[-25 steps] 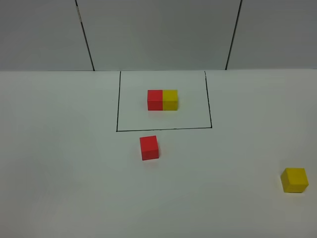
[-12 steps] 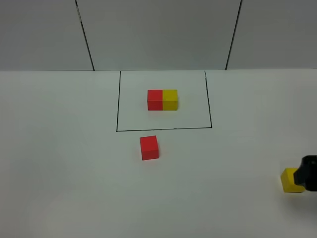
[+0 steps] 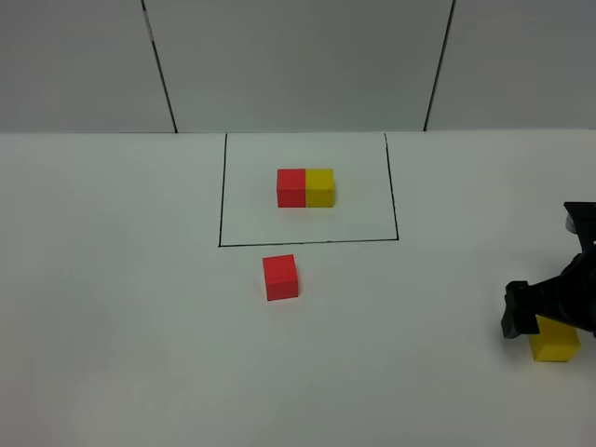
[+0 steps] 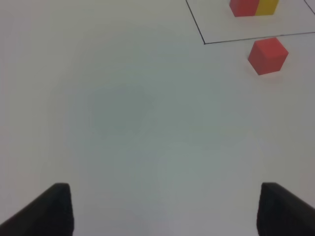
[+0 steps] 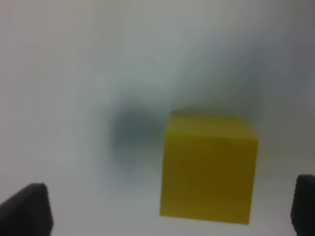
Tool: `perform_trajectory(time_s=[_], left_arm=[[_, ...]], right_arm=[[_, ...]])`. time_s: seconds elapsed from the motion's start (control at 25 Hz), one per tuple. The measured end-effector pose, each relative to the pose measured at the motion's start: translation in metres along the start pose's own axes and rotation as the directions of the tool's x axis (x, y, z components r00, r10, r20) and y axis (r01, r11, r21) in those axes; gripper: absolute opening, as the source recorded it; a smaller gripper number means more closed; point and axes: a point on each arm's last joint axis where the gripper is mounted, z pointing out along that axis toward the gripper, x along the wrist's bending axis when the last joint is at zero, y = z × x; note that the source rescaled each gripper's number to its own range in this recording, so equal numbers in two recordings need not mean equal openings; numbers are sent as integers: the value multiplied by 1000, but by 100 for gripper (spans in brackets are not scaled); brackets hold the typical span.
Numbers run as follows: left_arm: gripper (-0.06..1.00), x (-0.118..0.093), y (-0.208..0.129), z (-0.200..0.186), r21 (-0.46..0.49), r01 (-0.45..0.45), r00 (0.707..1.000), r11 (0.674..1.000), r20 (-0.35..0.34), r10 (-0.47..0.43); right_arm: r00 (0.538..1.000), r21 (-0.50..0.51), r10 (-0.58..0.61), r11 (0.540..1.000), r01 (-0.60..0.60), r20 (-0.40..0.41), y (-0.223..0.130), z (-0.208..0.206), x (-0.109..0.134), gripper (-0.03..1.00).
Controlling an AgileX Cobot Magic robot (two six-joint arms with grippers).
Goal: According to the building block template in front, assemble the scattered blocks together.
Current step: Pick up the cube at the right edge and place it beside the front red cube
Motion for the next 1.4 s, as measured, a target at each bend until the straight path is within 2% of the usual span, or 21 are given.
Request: perform_trajectory(time_s=[0.4, 0.48, 0.56, 0.64, 0.76, 0.8, 1.04, 1.12, 1.2, 1.24, 1.32, 1.4], left_arm=[[80, 0, 0, 0, 0, 0, 1000, 1000, 0, 0], [80, 0, 0, 0, 0, 0, 1000, 1000, 0, 0], [80, 0, 0, 0, 0, 0, 1000, 1000, 0, 0], [80, 0, 0, 0, 0, 0, 1000, 1000, 0, 0], [79, 0, 0, 0, 0, 0, 1000, 1000, 0, 0], [79, 0, 0, 0, 0, 0, 1000, 1000, 0, 0], [78, 0, 0, 0, 0, 0, 1000, 1000, 0, 0], [78, 0, 0, 0, 0, 0, 1000, 1000, 0, 0], [78, 0, 0, 0, 0, 0, 1000, 1000, 0, 0], [78, 0, 0, 0, 0, 0, 1000, 1000, 0, 0], [78, 0, 0, 0, 0, 0, 1000, 1000, 0, 0], [78, 0, 0, 0, 0, 0, 1000, 1000, 0, 0]], right_arm=[[1000, 39, 14, 999, -14, 11, 0, 26, -3, 98], [1000, 45, 12, 999, -12, 18, 0, 27, -4, 90], [1000, 51, 12, 999, -14, 28, 0, 29, -5, 72], [999, 63, 17, 998, -20, 39, -1, 31, -6, 50], [998, 105, 13, 994, -18, 55, -5, 37, -8, 4], [998, 116, 0, 993, -8, 62, -5, 39, -9, 1], [989, 130, -108, 987, 94, 105, 3, 33, -12, 0], [974, 122, -202, 974, 189, 106, 13, 23, -6, 0], [933, 107, -347, 935, 337, 96, 27, 9, 11, 0], [896, 117, -435, 898, 425, 84, 31, 4, 21, 0], [772, 113, -633, 772, 625, 54, 39, -5, 48, 0], [589, 99, -808, 589, 802, 32, 45, -14, 75, 0]])
